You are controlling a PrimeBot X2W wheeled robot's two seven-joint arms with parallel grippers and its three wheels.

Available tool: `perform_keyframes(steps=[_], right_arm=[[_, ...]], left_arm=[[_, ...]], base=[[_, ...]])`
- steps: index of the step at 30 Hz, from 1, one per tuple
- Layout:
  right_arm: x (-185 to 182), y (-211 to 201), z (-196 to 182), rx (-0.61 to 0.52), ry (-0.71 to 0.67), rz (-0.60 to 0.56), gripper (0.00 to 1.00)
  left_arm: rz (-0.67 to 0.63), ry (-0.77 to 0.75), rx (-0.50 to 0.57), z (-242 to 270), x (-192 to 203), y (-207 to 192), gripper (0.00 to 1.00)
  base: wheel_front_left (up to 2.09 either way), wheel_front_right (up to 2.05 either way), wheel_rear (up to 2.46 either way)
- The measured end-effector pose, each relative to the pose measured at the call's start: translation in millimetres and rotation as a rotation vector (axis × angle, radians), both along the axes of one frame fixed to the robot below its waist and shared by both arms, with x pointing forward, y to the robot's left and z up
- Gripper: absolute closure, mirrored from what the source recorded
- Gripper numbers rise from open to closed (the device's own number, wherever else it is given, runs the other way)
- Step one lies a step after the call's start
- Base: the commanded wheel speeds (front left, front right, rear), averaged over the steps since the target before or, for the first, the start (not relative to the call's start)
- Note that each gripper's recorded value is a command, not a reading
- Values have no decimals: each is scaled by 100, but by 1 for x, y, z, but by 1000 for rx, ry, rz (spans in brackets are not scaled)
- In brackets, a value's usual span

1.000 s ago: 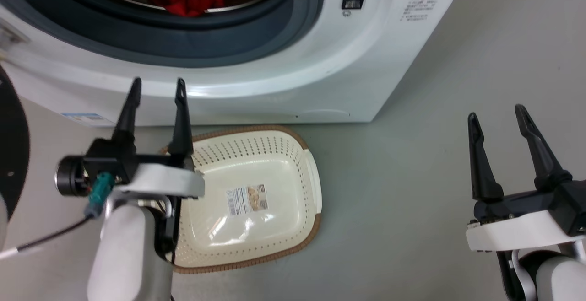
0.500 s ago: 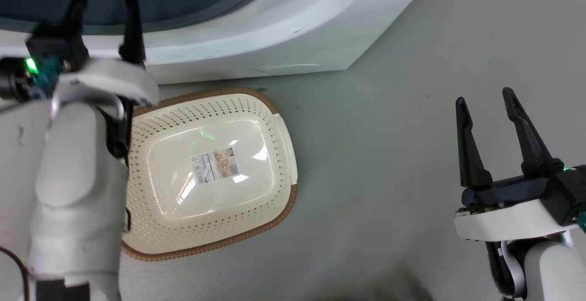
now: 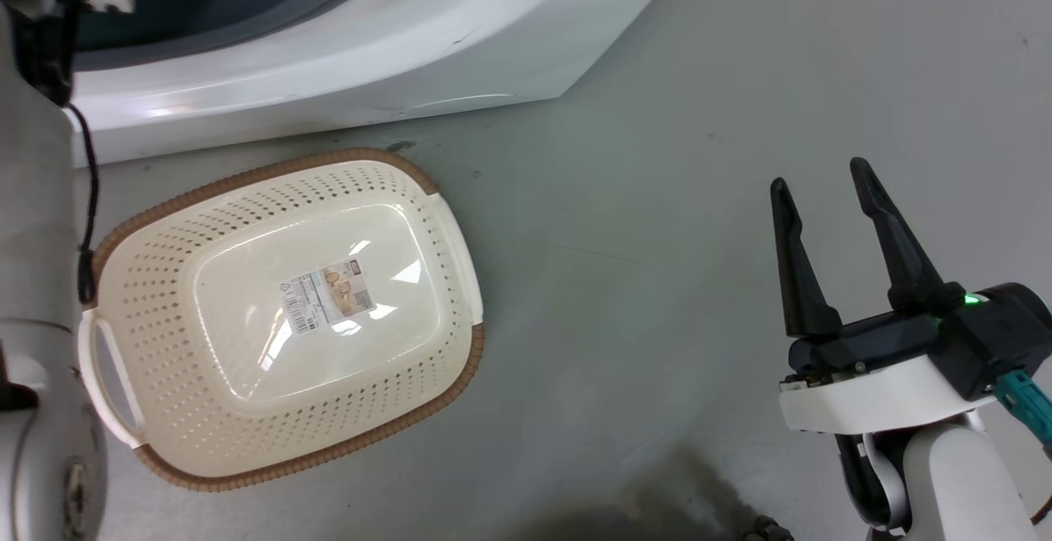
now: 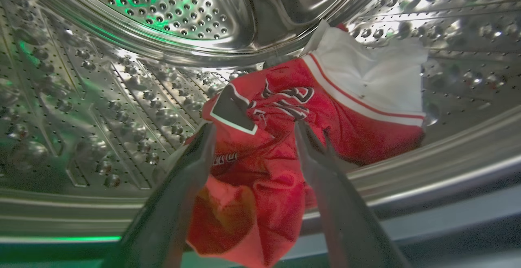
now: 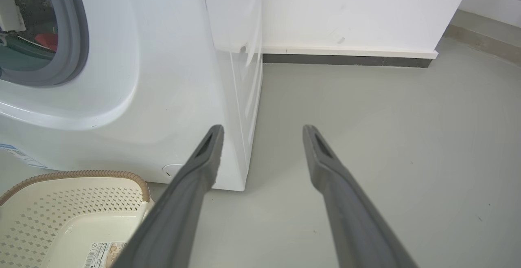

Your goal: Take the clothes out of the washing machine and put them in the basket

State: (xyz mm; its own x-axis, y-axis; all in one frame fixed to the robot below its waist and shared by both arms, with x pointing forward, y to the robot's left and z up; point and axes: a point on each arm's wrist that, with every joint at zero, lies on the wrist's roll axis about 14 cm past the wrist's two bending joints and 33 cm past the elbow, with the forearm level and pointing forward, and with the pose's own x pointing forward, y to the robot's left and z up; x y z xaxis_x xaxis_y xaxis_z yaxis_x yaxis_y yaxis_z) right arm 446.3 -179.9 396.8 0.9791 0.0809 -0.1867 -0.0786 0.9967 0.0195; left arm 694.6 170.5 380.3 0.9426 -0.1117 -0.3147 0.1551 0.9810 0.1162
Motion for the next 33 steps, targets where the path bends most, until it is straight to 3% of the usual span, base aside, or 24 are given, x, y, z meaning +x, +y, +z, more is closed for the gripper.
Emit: perform_keyframes(steps=[18,19,20,21,28,33], right_arm=[[-19,-20,-4,3,29,-64,0],[-20,-20,-4,4,29,-66,0],[-20,-21,-4,5,28,-68,0],[-20,-21,-4,5,29,-69,0],[-20,-20,-7,8,37,-66,0],[-20,-19,-5,9,32,-65,0]], left_arm=[[60,484,53,-60,4,10,0],[68,510,46,-63,2,11,37],[72,530,45,-64,2,10,81],[78,537,44,-64,2,11,100],[110,532,44,-64,3,14,100],[115,421,50,-54,7,17,100]], base=[[0,0,0],[0,0,0],[0,0,0],[0,0,0],[0,0,0],[0,0,0]])
